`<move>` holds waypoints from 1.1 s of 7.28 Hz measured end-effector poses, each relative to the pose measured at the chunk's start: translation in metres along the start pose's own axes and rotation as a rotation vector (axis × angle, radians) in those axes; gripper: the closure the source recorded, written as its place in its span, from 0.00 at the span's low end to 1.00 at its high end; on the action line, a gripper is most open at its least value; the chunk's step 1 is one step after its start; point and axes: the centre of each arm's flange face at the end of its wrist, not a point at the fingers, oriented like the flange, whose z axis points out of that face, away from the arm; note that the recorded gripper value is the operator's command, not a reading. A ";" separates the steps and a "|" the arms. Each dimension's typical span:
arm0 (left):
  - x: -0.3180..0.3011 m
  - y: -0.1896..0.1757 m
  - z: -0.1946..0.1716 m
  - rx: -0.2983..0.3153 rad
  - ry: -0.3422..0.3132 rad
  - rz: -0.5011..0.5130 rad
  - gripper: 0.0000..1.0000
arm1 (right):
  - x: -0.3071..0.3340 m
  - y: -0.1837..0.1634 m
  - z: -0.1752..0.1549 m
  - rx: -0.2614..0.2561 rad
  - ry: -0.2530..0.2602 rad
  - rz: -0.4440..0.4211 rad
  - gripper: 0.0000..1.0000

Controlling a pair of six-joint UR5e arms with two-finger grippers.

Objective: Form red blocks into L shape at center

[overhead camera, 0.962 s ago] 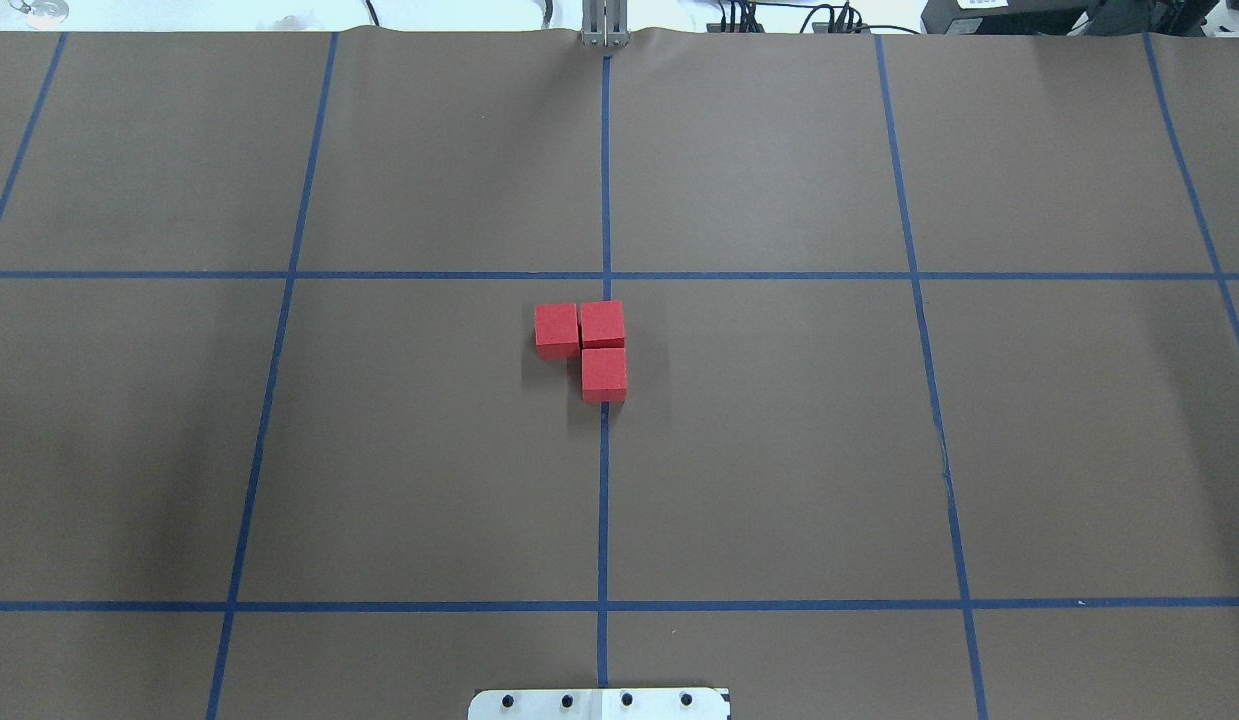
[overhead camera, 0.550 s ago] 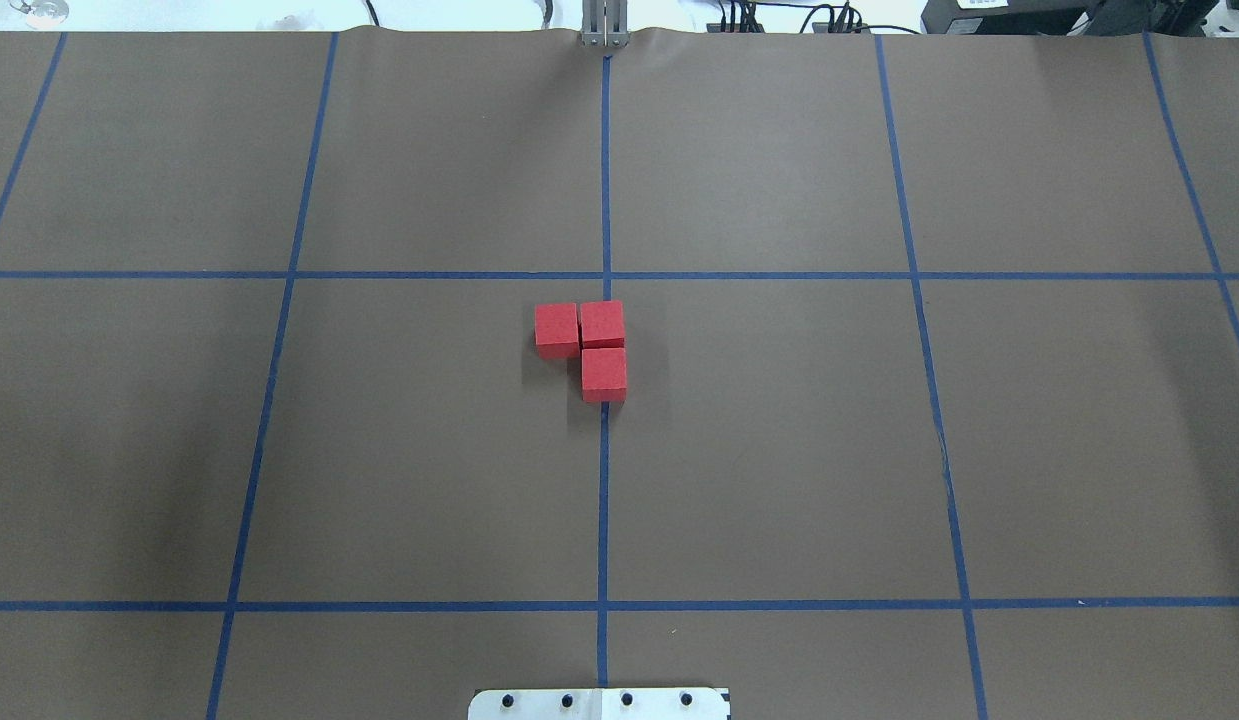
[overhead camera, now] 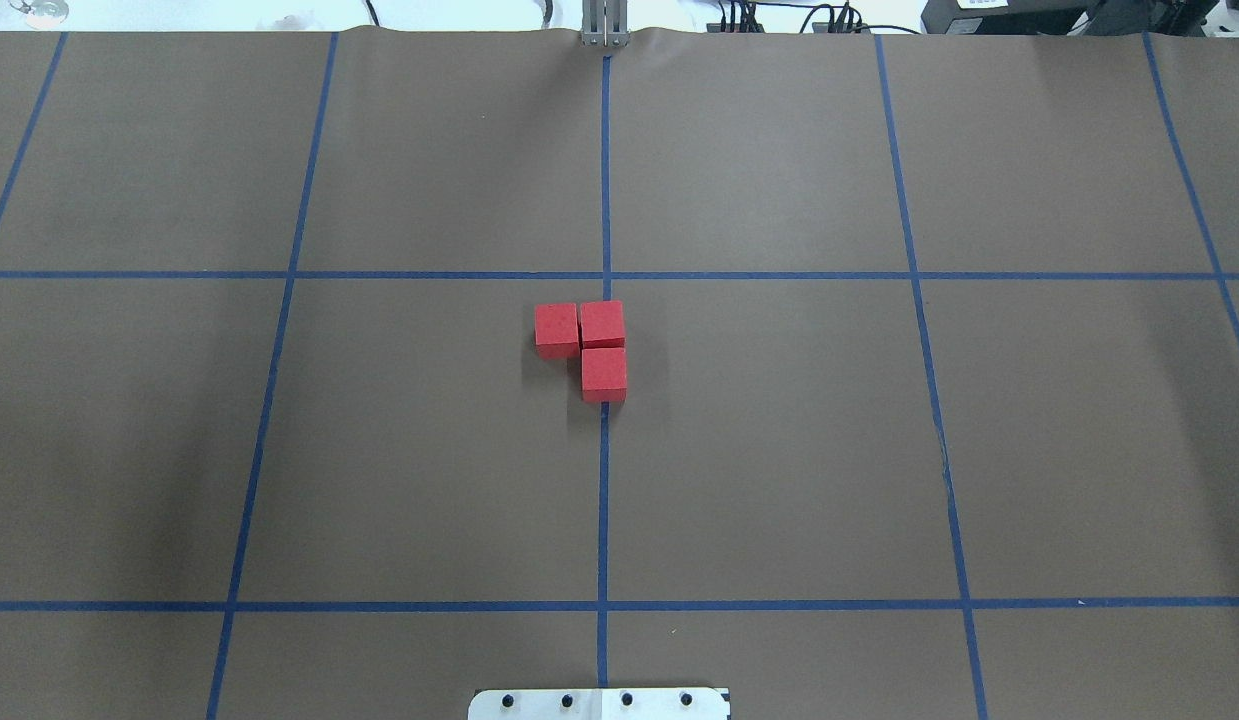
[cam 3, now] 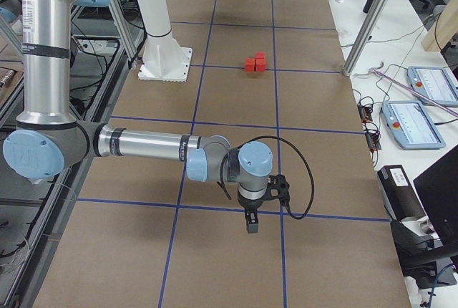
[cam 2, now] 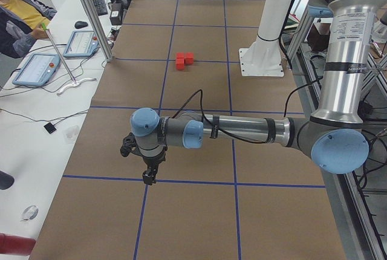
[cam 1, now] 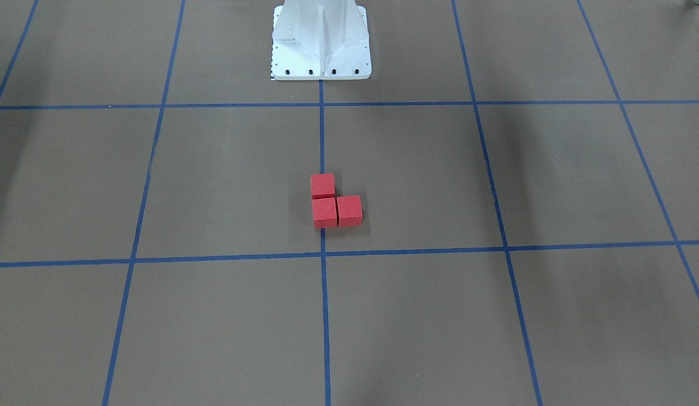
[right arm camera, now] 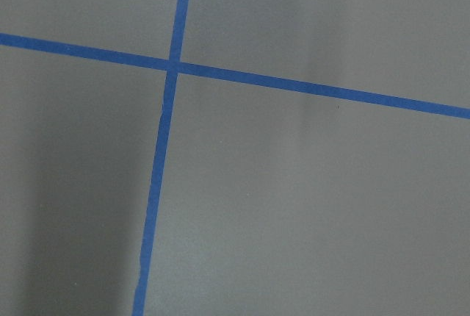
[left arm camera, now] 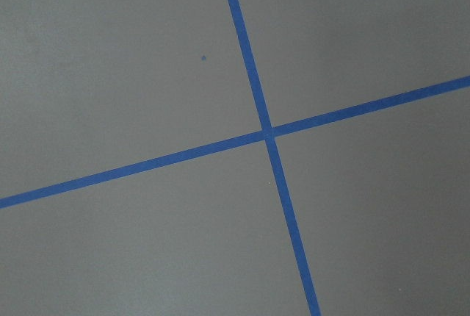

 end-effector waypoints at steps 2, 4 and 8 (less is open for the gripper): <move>-0.002 0.007 0.004 -0.008 0.002 -0.004 0.00 | 0.002 0.000 0.003 0.011 0.002 -0.008 0.00; -0.003 0.011 0.006 -0.012 0.003 -0.007 0.00 | 0.004 0.000 0.005 0.018 0.003 -0.011 0.00; -0.004 0.019 0.009 -0.018 0.005 -0.011 0.00 | 0.005 0.000 0.007 0.017 0.002 -0.010 0.00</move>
